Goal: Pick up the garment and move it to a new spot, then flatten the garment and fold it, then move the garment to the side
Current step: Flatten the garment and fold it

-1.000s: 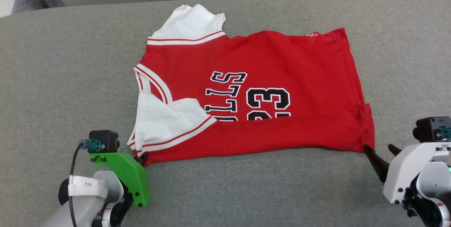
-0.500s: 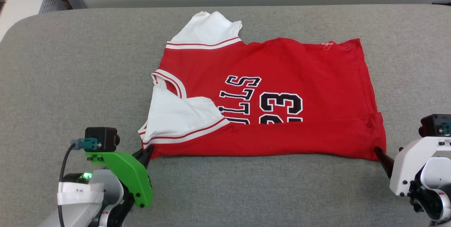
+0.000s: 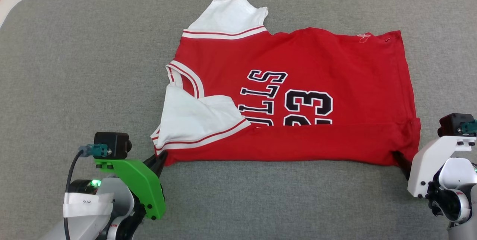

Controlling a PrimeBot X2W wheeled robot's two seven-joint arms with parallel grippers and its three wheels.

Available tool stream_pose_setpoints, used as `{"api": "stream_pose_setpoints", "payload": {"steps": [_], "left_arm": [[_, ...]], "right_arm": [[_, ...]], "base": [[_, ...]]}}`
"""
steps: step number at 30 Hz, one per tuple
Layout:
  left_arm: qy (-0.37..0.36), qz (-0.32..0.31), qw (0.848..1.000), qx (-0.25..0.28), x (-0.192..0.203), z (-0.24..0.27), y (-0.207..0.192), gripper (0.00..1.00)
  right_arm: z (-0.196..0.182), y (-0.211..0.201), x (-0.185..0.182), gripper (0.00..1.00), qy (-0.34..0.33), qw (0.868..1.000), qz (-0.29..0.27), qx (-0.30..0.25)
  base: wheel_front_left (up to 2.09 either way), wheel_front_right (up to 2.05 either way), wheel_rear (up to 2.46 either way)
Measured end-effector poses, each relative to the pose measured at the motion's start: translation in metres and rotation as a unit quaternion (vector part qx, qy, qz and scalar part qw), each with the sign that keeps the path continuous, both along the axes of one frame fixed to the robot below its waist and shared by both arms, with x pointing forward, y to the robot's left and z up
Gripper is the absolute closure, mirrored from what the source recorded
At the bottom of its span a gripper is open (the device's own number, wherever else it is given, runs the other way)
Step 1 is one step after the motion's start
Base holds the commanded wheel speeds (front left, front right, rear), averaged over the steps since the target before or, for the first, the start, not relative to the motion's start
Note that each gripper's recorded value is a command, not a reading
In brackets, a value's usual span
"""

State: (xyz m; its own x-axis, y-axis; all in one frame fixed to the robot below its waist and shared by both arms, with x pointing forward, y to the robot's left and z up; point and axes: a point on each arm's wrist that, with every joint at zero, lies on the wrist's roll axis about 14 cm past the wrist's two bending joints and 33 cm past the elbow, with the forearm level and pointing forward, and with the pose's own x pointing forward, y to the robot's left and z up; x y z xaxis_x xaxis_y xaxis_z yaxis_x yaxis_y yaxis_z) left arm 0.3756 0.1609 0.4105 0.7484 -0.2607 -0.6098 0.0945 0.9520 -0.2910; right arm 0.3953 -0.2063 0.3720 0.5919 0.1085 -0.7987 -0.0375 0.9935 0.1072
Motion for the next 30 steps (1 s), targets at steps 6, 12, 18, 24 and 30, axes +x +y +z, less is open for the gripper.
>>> {"api": "stream_pose_setpoints", "payload": {"steps": [6,12,18,24,30], "left_arm": [[0.003,-0.001,1.0,0.004,-0.002,-0.002,0.001,1.0],[0.0,-0.005,1.0,0.006,-0.004,0.002,0.002,1.0],[0.003,-0.004,1.0,0.0,-0.017,0.004,0.002,1.0],[0.018,-0.008,1.0,-0.002,-0.041,0.0,0.0,1.0],[0.045,-0.017,0.999,-0.007,-0.069,-0.005,-0.002,1.0]], "right_arm": [[-0.002,0.0,0.0,1.0,0.003,1.0,0.004,0.0],[0.009,-0.008,-0.001,1.0,-0.012,1.0,0.003,-0.006],[0.022,-0.02,-0.014,1.0,-0.019,1.0,-0.002,-0.01],[0.032,-0.03,-0.039,1.0,-0.014,1.0,-0.01,-0.005],[0.039,-0.041,-0.064,1.0,-0.008,1.0,-0.026,0.0]], "base": [[0.0,0.0,0.0],[0.0,0.0,0.0],[0.0,0.0,0.0],[0.0,0.0,0.0],[0.0,0.0,0.0]]}}
